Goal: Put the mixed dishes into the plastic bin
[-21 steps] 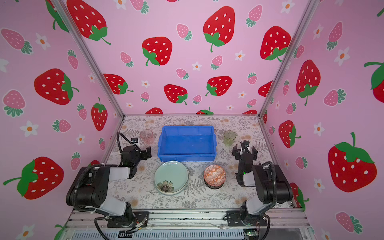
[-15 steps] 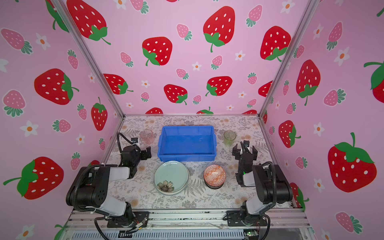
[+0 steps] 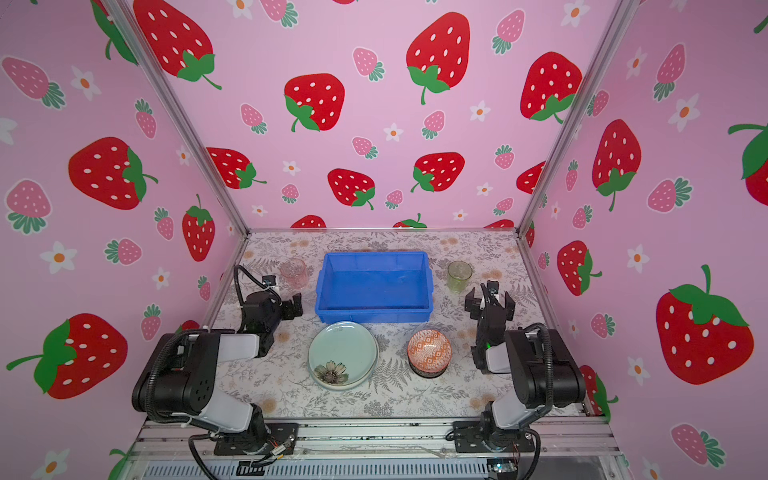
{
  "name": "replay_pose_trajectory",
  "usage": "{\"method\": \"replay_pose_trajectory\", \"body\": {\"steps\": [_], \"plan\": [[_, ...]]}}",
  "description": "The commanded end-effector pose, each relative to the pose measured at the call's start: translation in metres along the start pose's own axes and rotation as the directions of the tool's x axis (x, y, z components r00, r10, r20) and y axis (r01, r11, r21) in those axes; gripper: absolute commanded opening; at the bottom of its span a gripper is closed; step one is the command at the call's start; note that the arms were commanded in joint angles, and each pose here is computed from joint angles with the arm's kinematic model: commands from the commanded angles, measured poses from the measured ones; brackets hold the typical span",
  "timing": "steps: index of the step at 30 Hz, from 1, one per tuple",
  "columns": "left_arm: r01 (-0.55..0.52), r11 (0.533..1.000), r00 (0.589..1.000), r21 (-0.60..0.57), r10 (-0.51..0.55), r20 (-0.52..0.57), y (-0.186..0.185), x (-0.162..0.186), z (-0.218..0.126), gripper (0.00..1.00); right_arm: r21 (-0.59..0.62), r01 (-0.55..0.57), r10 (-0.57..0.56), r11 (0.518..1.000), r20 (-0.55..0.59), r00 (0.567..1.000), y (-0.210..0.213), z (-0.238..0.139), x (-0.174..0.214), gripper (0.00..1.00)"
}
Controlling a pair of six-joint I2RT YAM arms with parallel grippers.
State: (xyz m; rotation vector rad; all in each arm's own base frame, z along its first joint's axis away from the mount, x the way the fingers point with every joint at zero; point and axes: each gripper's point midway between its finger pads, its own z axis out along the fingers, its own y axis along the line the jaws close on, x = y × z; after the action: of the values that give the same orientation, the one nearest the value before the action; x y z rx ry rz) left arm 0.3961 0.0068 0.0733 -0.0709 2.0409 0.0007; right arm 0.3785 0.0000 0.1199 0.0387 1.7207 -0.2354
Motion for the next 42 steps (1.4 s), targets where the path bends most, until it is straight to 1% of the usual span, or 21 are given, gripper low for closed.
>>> {"method": "replay_pose_trajectory", "body": {"steps": [1,28,30,35,37,38,39,41,42], "plan": [[-0.022,1.000,0.999,-0.003,0.022,0.037,-0.001,-0.013,0.002,0.99,0.010,-0.016,0.016,1.000,0.022,1.000,-0.001,-0.001,-0.005,0.99],[-0.020,1.000,0.999,-0.003,0.020,0.039,-0.001,-0.014,0.002,0.99,0.011,-0.016,0.015,1.000,0.021,1.000,-0.001,-0.002,-0.004,0.99],[-0.036,0.999,0.998,-0.033,0.038,0.044,-0.001,-0.013,0.000,0.99,0.011,-0.018,0.017,1.000,0.023,1.000,-0.001,-0.002,-0.005,0.99],[-0.019,1.000,0.999,-0.016,0.020,0.046,0.000,-0.015,0.001,0.99,0.011,-0.018,0.018,1.000,0.024,1.000,-0.001,-0.002,-0.005,0.99],[-0.067,0.998,0.997,0.012,0.066,0.039,-0.010,-0.021,-0.004,0.99,0.038,-0.034,0.032,0.999,0.037,0.999,-0.007,-0.004,-0.008,0.99],[-0.097,0.995,0.995,0.009,0.096,0.016,-0.015,-0.025,-0.006,0.99,0.055,-0.043,0.041,0.998,0.039,0.998,-0.010,-0.005,-0.010,0.99],[-0.121,0.993,0.992,-0.011,0.121,-0.024,-0.017,-0.029,-0.008,0.99,0.046,-0.043,0.042,0.998,0.020,0.999,-0.009,-0.004,-0.009,0.99],[-0.160,0.985,0.985,-0.066,0.155,-0.078,-0.015,-0.043,-0.010,0.99,0.030,-0.033,0.031,0.999,0.049,0.998,-0.006,-0.006,-0.016,0.99],[-0.173,0.983,0.982,-0.067,0.166,-0.089,-0.018,-0.054,-0.014,0.99,0.028,-0.026,0.025,0.999,0.037,0.999,-0.005,-0.005,-0.019,0.99]]}}
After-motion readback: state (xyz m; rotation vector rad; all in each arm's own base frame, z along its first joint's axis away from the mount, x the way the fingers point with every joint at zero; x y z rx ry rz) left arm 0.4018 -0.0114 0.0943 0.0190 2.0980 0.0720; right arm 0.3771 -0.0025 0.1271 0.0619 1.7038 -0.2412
